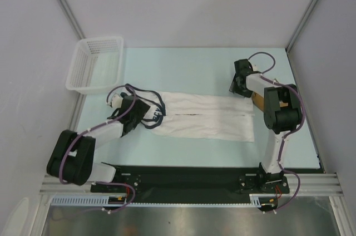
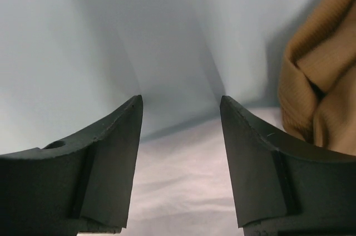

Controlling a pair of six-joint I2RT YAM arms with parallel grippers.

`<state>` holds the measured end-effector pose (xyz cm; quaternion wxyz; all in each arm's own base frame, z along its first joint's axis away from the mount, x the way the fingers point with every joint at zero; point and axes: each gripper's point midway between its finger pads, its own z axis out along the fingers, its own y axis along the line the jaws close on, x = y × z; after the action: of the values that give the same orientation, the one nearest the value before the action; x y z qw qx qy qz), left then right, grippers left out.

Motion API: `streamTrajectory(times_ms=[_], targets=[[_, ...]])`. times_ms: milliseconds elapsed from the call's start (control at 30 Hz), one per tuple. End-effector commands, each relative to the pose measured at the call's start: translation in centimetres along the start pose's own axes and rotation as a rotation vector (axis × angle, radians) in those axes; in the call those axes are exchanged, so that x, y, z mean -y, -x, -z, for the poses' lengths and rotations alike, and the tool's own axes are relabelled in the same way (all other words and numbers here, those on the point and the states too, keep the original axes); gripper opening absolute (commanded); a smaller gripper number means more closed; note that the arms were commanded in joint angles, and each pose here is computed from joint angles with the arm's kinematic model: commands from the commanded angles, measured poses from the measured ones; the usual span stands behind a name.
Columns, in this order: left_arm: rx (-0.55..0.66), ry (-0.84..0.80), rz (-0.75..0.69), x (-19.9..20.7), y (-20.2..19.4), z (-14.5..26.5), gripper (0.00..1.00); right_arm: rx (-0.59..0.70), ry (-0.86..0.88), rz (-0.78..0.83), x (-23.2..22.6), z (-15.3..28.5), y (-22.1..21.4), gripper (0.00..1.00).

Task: Fold and stack the tank tops
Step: Fold the tank top

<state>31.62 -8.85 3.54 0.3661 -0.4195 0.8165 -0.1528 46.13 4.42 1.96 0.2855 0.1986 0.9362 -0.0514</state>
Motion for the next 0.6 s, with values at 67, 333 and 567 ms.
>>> streamTrajectory(times_ms=[67,333,567], targets=[[-0.049,0.072,-0.003,1.4,0.3,-3.9,0.93,-0.184,-0.066,0.025,3.6,2.5,-7.6,0.62],[-0.207,0.057,-0.072,7.2,-0.2,-10.0,0.91,-0.357,-0.013,0.107,4.4,7.3,-16.5,0.62],[-0.187,-0.128,-0.151,18.5,2.5,-14.5,0.86,-0.508,0.095,0.166,0.6,14.6,-27.3,0.63]])
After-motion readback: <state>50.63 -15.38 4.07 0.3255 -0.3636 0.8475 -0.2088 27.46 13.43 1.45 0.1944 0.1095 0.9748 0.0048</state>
